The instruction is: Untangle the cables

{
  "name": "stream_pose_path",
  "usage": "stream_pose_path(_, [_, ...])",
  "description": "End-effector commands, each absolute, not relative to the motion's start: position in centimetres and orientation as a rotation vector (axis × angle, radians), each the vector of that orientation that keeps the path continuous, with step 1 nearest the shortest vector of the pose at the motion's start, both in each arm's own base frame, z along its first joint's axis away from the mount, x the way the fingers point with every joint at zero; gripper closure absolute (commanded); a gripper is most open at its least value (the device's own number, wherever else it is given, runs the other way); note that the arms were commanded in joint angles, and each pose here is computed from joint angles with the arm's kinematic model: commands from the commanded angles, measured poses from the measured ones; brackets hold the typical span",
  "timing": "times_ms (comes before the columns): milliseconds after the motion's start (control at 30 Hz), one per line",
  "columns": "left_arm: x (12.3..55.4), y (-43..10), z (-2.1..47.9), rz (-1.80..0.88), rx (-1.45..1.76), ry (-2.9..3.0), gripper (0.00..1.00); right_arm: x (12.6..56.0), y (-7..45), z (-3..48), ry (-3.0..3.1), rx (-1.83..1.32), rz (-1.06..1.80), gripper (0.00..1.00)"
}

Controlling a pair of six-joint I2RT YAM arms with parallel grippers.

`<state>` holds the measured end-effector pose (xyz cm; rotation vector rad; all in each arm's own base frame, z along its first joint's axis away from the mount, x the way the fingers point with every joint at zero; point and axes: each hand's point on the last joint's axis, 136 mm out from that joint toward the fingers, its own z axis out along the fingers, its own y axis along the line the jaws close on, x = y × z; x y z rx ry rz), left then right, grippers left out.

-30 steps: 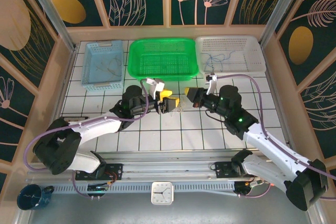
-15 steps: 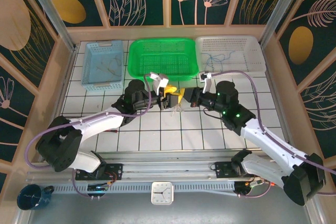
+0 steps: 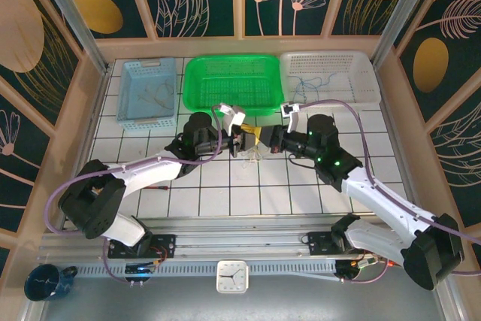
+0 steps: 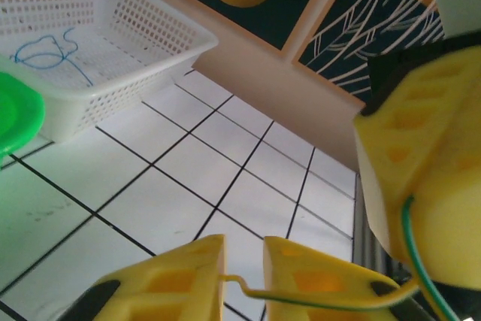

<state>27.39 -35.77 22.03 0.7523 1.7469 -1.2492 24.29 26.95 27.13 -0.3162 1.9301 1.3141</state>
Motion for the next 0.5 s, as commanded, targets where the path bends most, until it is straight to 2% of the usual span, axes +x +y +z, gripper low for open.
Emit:
stream_pose_path(0, [27.3, -36.4, 23.9, -1.272, 0.772, 1.671, 0.97, 24.1, 27.6, 29.5, 1.853, -0.343, 1.365, 1.00])
stream_pose_path(33, [27.3, -36.3, 23.9, -1.269, 0.768, 1.670, 1.00, 24.1, 27.7, 29.5, 1.852, -0.342, 1.366, 1.00])
stream_pose_path(267, [27.1, -35.6, 24.1, -1.254, 0.734, 1.666, 1.00, 24.4, 27.0, 29.5, 1.858, -0.310, 1.320, 1.00])
stream_pose_path(467, [27.4, -35.1, 24.4, -1.244, 0.690, 1.666, 1.00, 24.8, 24.9, 30.0, 1.843, -0.243, 1.239, 0.63])
